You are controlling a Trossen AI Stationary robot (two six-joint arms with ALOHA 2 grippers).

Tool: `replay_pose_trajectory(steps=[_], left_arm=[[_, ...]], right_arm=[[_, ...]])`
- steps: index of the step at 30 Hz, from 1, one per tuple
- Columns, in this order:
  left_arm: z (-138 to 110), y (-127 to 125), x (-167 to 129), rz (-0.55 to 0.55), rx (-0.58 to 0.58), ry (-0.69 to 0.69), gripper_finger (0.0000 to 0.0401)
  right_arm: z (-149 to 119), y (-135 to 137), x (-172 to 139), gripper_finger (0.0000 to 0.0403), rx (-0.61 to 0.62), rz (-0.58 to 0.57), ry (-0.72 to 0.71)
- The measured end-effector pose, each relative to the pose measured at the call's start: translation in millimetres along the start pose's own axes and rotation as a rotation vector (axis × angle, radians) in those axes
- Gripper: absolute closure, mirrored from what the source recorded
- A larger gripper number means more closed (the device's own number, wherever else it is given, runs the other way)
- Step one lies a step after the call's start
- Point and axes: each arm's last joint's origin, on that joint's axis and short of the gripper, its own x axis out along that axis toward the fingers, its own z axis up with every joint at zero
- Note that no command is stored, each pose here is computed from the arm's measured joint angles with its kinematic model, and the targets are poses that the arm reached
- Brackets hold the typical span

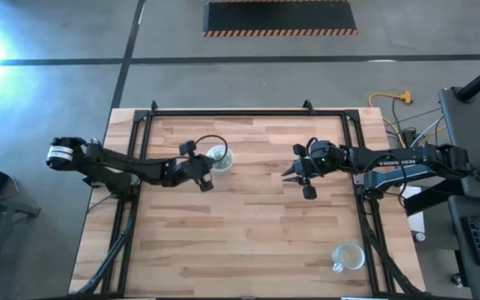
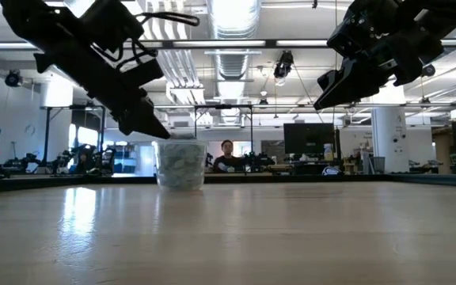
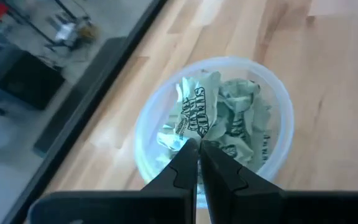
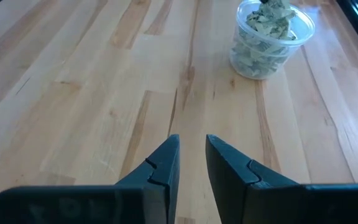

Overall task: Pick and place Stevia / Truvia into bins
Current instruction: Put the stevia packet into the transparent container

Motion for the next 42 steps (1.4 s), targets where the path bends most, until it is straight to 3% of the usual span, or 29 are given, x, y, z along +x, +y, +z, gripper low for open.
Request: replay_pose_trajectory(steps=[4,20,33,42], left_arm=[[-2,6,6,-0.046,-0.018,0.026,0.0401],[-5,12,10,-0.031,-0.043,0.057,0.0399],[0,14,8,-0.026,-0.054,0.025,0.0287],[4,18,2,-0.025,-0.075,-0.005,0.0267]], right_arm=[[0,0,0,0.0335,0.000,0.000,0.000],[0,0,0,0.0335,0.000,0.000,-0.002],[-1,0,0,0.0335,0.000,-0.001,-0.003],[-2,0,1,0.0335,-0.001,-0.002,-0.006]])
